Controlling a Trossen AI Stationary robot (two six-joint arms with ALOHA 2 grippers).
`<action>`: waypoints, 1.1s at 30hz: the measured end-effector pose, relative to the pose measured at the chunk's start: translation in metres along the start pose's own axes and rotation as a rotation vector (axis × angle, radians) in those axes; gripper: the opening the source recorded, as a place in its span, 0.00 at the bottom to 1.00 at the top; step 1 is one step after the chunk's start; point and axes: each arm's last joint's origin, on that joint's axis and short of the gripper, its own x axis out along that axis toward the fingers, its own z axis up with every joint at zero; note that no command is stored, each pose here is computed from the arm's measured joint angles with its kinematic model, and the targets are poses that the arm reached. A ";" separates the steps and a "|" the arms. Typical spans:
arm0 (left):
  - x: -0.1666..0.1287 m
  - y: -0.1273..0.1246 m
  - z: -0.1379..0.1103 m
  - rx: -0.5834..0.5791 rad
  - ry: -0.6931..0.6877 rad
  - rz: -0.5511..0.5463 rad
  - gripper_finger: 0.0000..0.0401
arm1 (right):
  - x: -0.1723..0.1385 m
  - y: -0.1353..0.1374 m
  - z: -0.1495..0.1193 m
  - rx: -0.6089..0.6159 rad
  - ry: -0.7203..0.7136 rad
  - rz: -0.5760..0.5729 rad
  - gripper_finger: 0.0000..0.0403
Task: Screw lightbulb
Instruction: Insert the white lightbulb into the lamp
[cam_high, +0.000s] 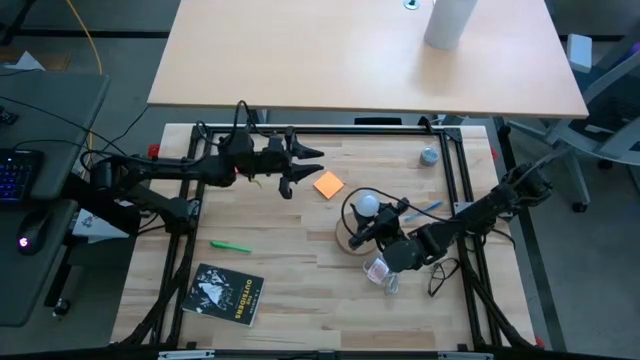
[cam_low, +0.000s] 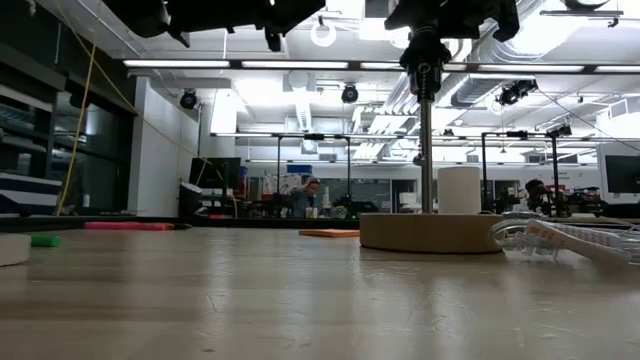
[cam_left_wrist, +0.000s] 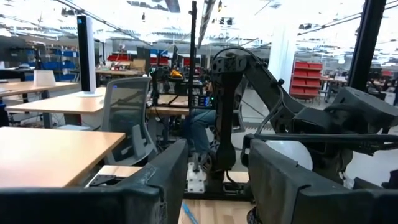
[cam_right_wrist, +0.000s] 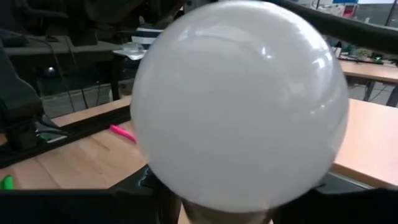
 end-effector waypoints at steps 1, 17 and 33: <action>0.000 0.000 0.000 0.000 0.000 0.000 0.38 | 0.000 0.000 0.000 0.003 0.001 0.004 0.44; 0.001 -0.003 -0.004 -0.012 0.039 -0.008 0.38 | -0.003 0.002 -0.003 -0.024 0.042 0.094 0.44; 0.000 -0.003 -0.007 -0.011 0.070 -0.005 0.38 | -0.006 -0.006 -0.018 0.160 0.041 0.016 0.44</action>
